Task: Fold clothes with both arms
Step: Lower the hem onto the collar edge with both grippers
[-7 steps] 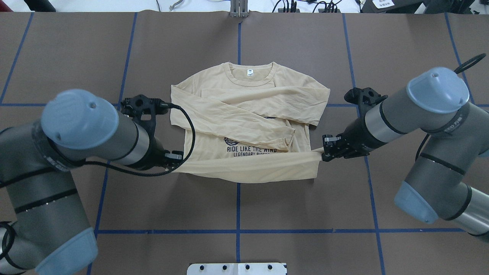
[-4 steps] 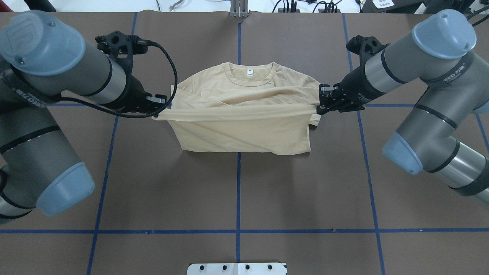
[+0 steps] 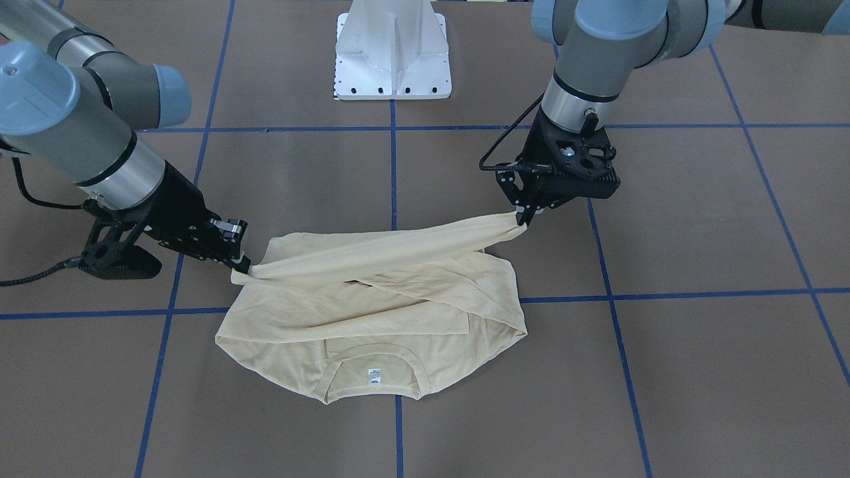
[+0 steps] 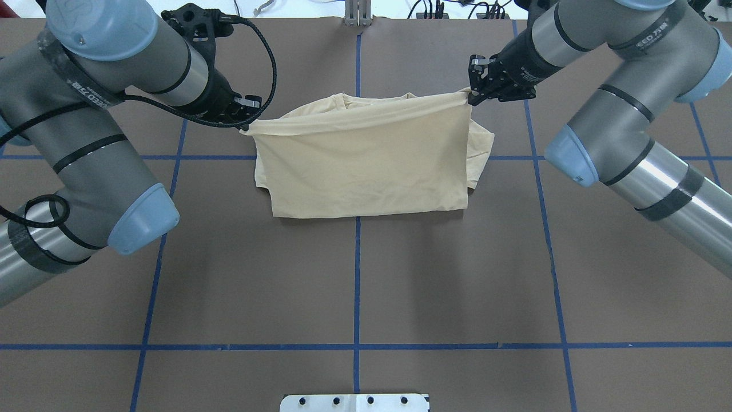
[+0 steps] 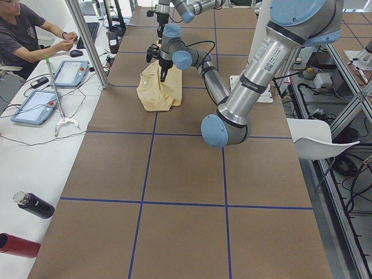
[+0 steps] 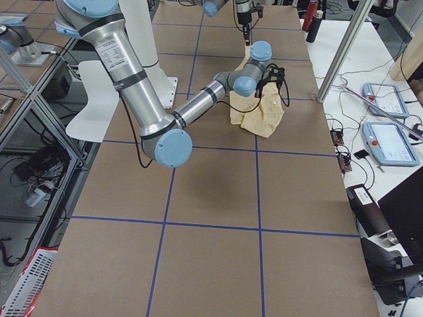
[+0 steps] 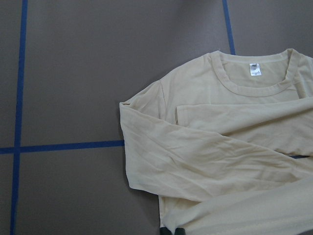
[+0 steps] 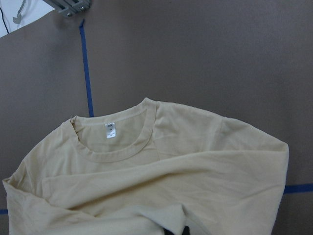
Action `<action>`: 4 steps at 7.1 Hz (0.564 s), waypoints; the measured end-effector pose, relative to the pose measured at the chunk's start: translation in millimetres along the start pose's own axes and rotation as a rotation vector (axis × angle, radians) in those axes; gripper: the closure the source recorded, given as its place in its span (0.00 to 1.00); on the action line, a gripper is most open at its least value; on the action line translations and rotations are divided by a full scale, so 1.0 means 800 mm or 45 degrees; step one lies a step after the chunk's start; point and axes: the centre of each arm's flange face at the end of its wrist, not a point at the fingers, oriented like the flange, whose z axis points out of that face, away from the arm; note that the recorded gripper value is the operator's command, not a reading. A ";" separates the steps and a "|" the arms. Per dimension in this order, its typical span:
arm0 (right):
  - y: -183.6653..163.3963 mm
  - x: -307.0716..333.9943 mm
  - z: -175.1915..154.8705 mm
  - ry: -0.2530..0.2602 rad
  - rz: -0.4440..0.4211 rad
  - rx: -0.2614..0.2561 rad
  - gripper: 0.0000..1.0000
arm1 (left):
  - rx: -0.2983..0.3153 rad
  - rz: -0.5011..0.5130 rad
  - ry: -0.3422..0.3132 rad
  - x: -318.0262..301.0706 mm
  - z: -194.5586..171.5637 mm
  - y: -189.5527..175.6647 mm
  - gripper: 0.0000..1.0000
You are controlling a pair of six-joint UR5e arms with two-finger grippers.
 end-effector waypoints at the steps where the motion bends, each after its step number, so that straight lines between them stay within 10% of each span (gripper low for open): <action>1: -0.024 -0.009 0.019 0.014 -0.001 0.031 1.00 | 0.013 0.001 0.015 -0.003 0.016 -0.008 1.00; 4: -0.068 -0.009 0.072 0.008 -0.021 0.080 1.00 | 0.065 0.004 0.086 -0.003 0.079 -0.042 1.00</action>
